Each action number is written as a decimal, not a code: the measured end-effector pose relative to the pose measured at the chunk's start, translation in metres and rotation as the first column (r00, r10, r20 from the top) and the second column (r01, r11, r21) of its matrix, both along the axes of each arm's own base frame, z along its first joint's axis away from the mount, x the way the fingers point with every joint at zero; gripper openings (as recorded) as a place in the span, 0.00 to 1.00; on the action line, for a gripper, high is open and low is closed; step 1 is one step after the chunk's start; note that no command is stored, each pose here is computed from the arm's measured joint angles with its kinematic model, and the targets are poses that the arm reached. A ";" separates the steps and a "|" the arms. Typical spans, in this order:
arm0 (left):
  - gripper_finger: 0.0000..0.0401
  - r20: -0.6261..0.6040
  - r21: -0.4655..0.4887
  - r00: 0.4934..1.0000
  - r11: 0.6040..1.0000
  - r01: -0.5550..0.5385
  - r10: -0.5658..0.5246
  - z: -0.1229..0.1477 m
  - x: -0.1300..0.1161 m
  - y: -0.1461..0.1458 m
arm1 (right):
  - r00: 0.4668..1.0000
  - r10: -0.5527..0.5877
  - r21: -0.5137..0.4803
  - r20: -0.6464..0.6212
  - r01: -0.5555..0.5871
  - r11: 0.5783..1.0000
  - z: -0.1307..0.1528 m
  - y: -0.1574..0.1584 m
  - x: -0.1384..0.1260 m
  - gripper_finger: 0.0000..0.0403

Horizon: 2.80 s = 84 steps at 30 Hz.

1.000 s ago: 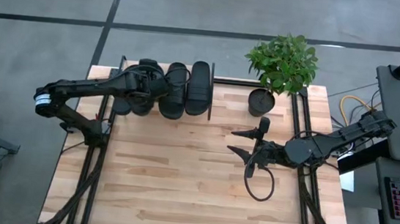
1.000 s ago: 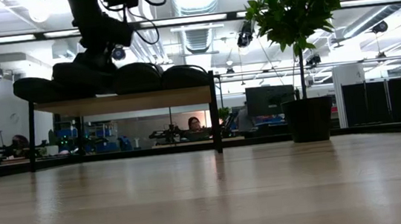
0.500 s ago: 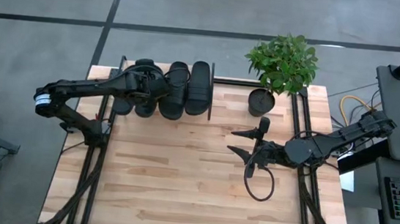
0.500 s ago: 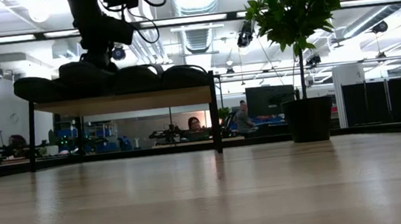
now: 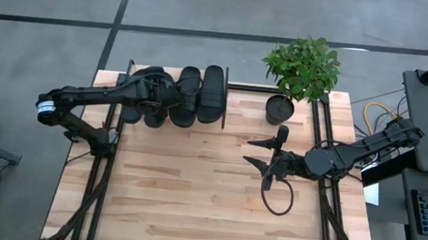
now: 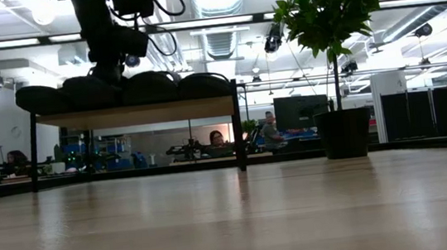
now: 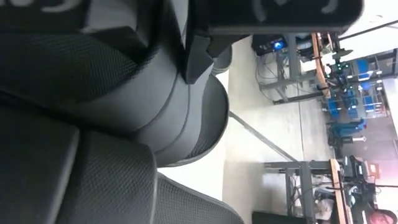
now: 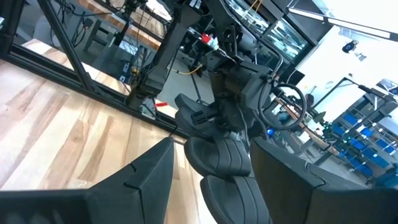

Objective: Pick and place slides into the shelf
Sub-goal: Put the black slipper on the shelf, then return to Home Position

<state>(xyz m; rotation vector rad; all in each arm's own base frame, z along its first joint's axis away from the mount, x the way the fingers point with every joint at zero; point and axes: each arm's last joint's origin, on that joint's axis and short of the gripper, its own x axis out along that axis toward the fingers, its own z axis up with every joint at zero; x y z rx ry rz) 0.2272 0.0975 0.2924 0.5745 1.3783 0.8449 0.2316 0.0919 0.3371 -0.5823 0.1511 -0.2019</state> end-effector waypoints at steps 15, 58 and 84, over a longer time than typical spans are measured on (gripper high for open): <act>0.53 0.102 -0.131 0.993 0.989 0.067 -0.053 0.016 -0.004 -0.004 | 1.000 0.000 0.003 0.001 0.000 1.000 0.000 0.000 0.000 0.50; 0.02 0.927 0.081 0.130 0.527 0.846 -0.353 0.004 -0.052 -0.114 | 1.000 -0.004 0.041 0.008 0.003 0.999 0.000 0.000 0.000 0.50; 0.00 0.947 0.193 -0.035 0.480 0.855 -0.320 -0.044 -0.144 -0.111 | 1.000 -0.007 0.073 0.012 0.006 0.997 0.000 0.000 0.000 0.50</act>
